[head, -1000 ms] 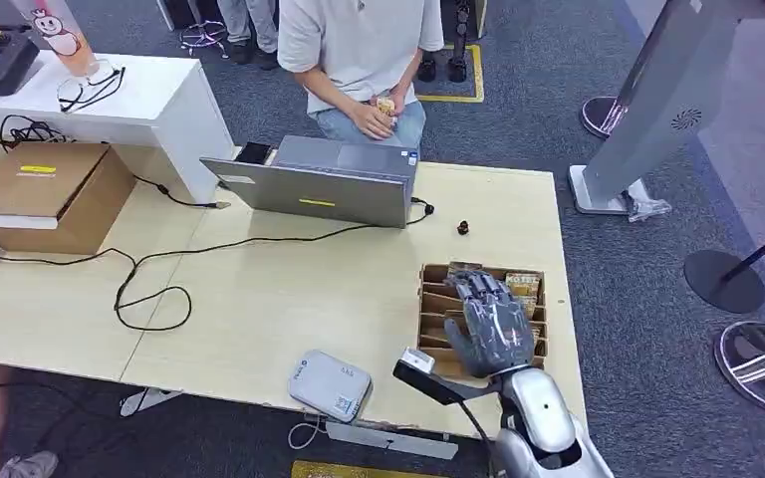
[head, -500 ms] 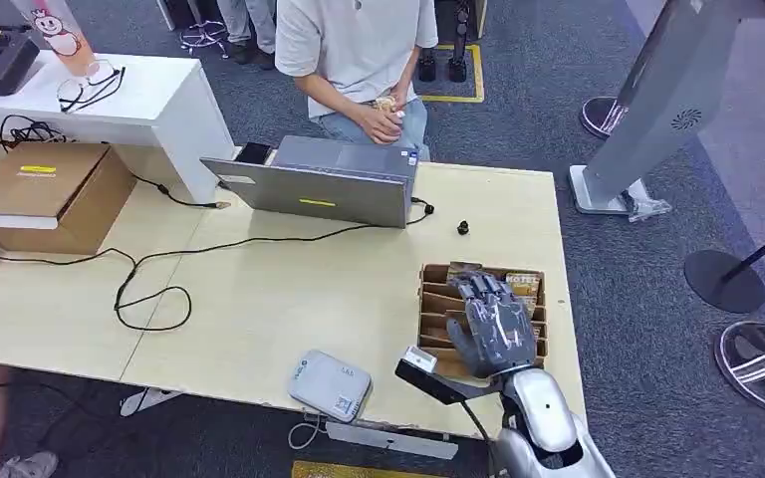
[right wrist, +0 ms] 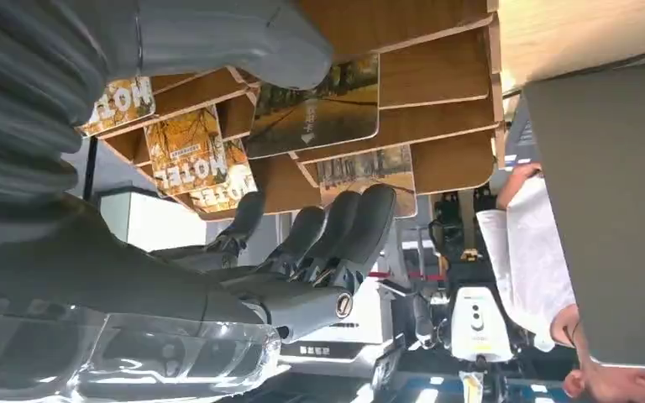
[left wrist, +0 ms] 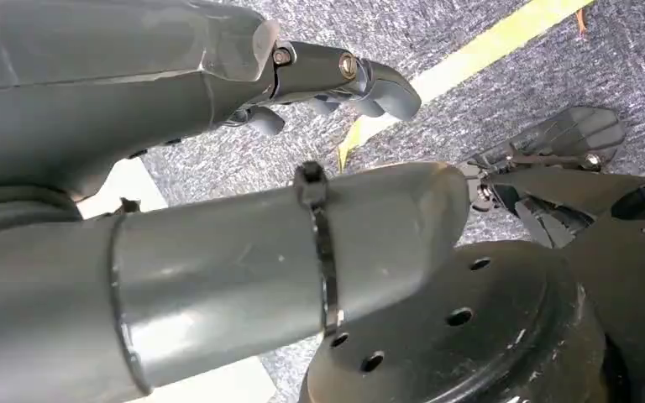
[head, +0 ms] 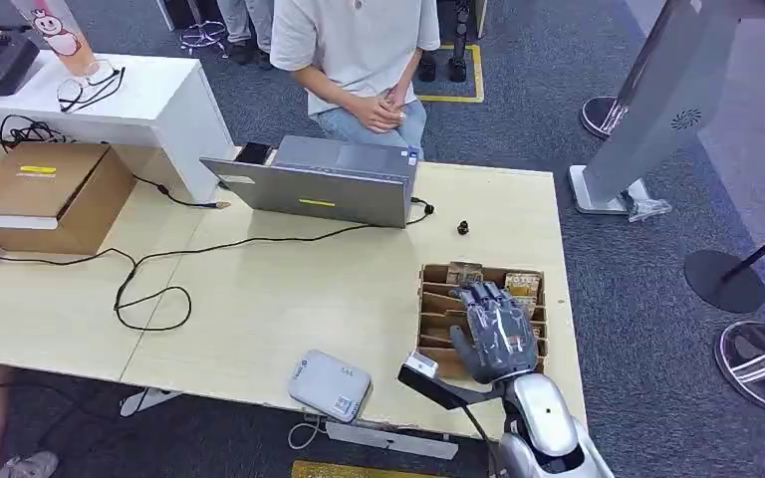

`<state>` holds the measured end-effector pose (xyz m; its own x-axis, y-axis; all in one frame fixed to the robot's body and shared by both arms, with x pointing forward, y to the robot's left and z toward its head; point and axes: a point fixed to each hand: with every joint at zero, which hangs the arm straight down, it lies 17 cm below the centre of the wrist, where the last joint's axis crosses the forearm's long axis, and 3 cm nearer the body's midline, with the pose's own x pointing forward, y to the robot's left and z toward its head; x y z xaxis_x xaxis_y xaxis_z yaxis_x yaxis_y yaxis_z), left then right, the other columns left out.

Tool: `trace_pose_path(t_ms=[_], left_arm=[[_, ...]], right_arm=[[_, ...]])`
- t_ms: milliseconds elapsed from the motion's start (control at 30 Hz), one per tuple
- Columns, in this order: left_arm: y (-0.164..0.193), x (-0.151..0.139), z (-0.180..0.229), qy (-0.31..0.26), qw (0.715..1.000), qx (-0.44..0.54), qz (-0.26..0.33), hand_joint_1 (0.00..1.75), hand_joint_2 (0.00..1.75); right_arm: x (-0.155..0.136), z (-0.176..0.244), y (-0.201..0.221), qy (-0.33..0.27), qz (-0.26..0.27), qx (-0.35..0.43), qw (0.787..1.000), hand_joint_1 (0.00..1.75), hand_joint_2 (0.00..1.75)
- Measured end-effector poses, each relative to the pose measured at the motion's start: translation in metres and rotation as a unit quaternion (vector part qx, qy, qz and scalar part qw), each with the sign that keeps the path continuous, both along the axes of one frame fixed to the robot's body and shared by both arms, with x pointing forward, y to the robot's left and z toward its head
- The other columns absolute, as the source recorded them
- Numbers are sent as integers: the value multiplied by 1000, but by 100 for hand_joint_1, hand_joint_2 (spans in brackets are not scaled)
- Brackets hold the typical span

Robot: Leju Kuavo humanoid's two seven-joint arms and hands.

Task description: Pass the card to the sensor for recognition and then transmit it.

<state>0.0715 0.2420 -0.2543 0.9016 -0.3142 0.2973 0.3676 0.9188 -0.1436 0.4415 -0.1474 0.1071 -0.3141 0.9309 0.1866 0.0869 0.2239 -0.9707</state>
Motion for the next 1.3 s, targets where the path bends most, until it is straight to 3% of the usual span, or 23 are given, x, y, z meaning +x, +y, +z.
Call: trace_pose_path(t_ms=[200,367,600,700,1033,1300], left_arm=[[0,-1,0,0,1000,-1,1,0,0],[0,-1,0,-2,1000,0,-3,0,0],[1,1,0,-6,1000,4,-5,0,0],[2,0,-1,-5,1000,5,-6,0,0],[3,4,-1,-9,1000,9,-8,0,0],[2,7,-1,-13,1000,7,-6,0,0]], right_arm=[[-2,-8,-8,8,-10,-2,1000,80,175],[-6,-16,-14,17,-17,-4,1000,94,175],[-7,-20,-25,20,-29,-10,999,91,175],[-9,-21,-27,20,-31,-10,999,80,175],[-11,-13,-28,11,-31,-3,999,99,175],[-9,-6,-24,3,-24,5,1000,101,175]])
